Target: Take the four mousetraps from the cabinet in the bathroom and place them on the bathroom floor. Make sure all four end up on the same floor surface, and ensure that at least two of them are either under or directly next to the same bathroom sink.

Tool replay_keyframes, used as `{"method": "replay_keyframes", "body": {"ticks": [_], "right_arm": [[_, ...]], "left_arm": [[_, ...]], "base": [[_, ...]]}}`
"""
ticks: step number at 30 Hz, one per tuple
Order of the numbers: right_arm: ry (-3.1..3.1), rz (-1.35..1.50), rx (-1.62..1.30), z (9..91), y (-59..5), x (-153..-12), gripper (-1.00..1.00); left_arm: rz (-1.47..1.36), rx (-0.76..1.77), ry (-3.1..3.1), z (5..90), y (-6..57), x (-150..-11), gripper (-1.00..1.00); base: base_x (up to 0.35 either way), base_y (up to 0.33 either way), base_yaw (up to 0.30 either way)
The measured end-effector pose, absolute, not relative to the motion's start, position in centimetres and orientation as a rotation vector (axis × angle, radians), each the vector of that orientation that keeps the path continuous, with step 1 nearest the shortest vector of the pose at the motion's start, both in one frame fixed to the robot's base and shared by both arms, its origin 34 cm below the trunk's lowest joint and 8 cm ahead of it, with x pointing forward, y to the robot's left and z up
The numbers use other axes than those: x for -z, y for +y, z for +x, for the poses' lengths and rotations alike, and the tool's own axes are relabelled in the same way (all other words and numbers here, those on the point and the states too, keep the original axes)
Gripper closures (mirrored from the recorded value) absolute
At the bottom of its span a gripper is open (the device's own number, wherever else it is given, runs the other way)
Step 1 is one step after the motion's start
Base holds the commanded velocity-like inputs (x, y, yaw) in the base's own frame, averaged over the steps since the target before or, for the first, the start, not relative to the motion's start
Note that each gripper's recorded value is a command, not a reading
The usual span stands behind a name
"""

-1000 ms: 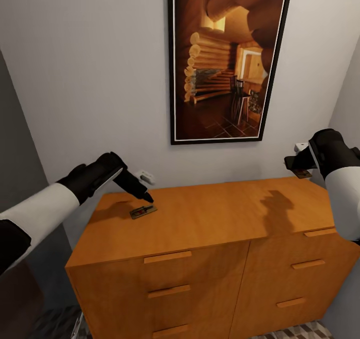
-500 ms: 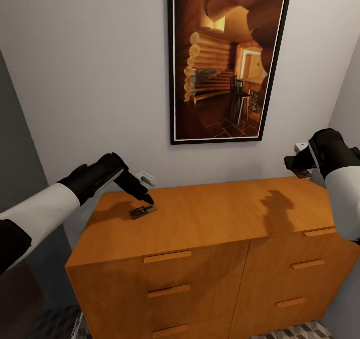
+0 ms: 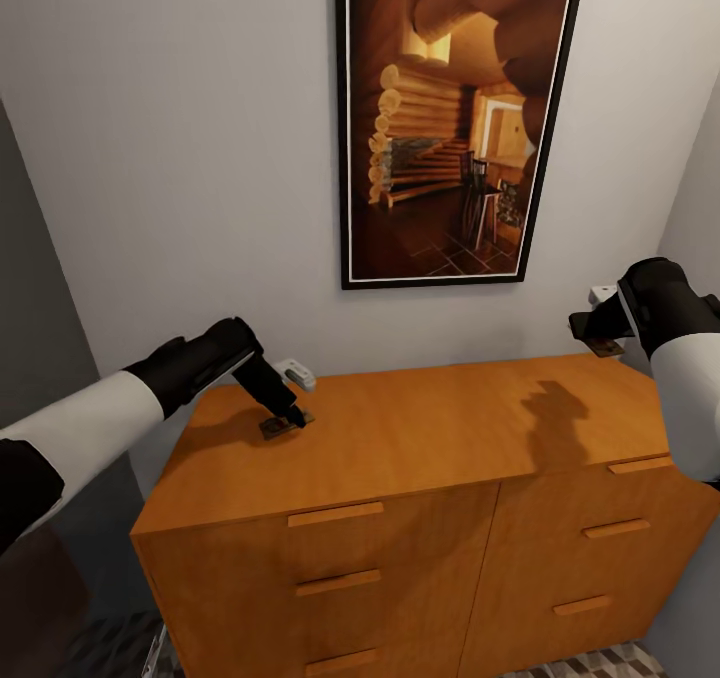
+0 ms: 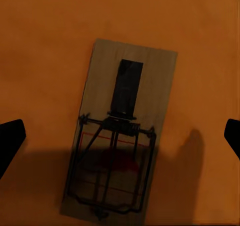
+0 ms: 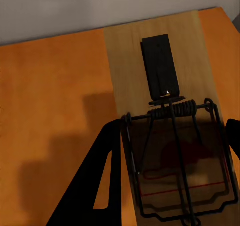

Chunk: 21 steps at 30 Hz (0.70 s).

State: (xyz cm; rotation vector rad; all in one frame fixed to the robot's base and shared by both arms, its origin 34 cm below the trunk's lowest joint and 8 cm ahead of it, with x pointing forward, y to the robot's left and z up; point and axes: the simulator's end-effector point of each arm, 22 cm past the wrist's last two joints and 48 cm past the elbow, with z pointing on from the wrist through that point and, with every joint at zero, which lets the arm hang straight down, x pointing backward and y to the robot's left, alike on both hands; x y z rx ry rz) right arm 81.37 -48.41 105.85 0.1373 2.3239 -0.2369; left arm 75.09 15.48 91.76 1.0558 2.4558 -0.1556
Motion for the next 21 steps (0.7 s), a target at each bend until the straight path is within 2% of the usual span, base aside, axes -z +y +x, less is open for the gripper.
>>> {"method": "replay_keyframes", "body": {"ticks": [21], "right_arm": [[2.324, 0.138, 0.237, 81.36, -48.42, -105.84, 1.0]], "left_arm": [[1.053, 0.161, 2.468, 74.93, 15.73, -91.51, -1.0]], "base": [[0.0, 0.0, 0.0]]}}
